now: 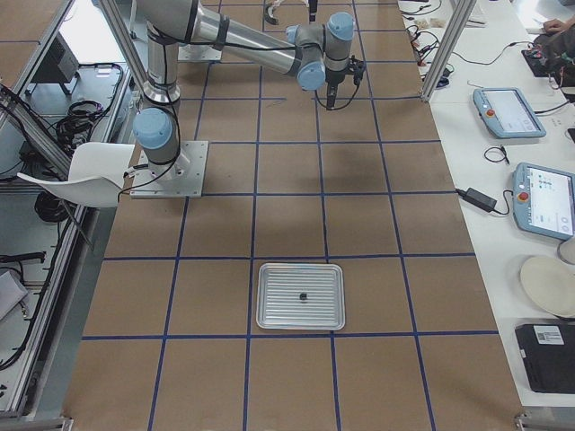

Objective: Place bearing gear from tray to pile

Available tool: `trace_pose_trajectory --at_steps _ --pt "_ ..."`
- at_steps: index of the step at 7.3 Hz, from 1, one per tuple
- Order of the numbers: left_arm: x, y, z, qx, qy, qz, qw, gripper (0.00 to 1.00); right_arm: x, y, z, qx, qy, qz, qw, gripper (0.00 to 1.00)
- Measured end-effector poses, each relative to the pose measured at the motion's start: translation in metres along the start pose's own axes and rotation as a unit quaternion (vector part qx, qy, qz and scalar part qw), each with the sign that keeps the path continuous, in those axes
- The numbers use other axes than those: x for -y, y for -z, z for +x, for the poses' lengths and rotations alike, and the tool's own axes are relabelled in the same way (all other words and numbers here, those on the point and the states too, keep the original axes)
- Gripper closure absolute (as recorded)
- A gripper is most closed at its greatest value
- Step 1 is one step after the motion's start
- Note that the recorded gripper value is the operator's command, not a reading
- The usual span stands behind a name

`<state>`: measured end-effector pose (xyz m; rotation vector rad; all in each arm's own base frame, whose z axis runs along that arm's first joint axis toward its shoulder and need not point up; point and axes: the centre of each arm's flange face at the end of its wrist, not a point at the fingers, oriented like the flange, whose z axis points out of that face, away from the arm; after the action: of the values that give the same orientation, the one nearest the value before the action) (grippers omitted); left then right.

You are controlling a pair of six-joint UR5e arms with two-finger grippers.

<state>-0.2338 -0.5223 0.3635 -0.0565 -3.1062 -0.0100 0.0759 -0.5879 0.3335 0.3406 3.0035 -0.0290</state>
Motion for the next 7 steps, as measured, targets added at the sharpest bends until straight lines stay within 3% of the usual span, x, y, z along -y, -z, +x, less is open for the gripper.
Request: trace_pose_trajectory --at_steps 2,4,7 --pt "0.006 -0.064 0.026 0.006 0.007 -0.019 0.9998 0.0 0.02 0.022 0.116 -0.01 -0.024 -0.005 0.9997 0.0" --pt "0.016 -0.116 0.052 0.007 -0.002 -0.015 0.9999 0.0 0.022 0.034 0.222 -0.043 -0.006 -0.011 0.999 0.0" --pt "0.01 -0.163 0.076 0.013 -0.002 -0.026 0.9996 0.02 0.01 0.044 0.351 -0.059 0.032 -0.01 0.9977 0.0"
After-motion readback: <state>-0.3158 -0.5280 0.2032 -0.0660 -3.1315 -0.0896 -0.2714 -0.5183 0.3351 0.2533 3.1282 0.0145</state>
